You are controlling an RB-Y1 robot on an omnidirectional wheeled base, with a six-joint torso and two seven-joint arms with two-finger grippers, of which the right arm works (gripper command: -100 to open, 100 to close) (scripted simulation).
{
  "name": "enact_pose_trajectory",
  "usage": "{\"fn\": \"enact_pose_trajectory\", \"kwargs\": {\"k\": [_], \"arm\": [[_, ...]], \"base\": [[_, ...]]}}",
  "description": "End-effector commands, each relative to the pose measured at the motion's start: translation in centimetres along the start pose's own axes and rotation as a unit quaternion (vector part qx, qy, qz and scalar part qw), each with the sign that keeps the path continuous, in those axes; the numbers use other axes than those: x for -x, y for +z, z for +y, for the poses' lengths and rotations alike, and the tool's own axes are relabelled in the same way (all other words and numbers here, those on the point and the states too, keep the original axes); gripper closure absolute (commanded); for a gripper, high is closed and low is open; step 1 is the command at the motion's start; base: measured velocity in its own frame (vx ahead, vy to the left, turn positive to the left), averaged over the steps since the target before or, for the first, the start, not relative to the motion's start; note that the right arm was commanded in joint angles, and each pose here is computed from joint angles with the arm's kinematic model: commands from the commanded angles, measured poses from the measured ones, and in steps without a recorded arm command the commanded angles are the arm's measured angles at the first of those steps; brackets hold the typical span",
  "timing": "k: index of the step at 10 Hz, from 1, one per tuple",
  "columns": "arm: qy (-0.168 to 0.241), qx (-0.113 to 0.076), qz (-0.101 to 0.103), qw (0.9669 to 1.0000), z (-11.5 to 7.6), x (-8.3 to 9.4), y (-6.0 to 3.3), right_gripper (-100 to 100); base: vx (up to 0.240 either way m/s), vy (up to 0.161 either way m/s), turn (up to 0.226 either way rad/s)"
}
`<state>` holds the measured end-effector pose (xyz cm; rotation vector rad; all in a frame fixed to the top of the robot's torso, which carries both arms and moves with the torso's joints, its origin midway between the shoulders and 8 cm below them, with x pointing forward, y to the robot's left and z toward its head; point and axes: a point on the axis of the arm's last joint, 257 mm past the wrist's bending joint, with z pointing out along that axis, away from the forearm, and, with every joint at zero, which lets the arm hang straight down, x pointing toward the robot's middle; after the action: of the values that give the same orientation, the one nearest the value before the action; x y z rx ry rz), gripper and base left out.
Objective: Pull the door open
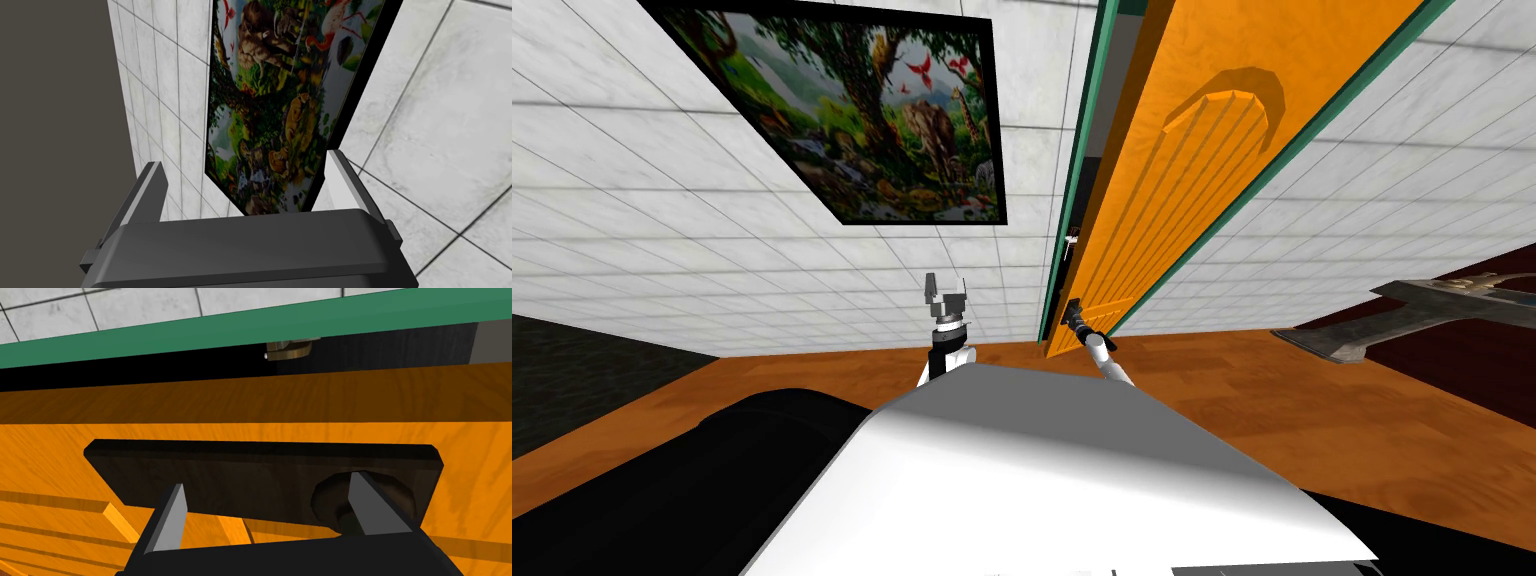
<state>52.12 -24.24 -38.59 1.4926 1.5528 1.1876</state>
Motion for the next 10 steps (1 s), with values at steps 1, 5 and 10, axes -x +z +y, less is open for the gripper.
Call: {"fn": "enact_pose_trajectory", "kwargs": {"k": [1,5,10], "arm": [[0.033,-0.016,0.002,0.9993,-1.8,0.4,-0.52,100],[0.139,-0.015,0.035,0.9895,-1.4,-1.9,-0.43,-100],[0.242,-0.01,0.068,0.9678,-0.5,-3.8,-0.59,-100]], "base": [[-0.03,-0.038,-0.057],[-0.025,-0.048,-0.032],[-0.075,-0.047,0.011]]}}
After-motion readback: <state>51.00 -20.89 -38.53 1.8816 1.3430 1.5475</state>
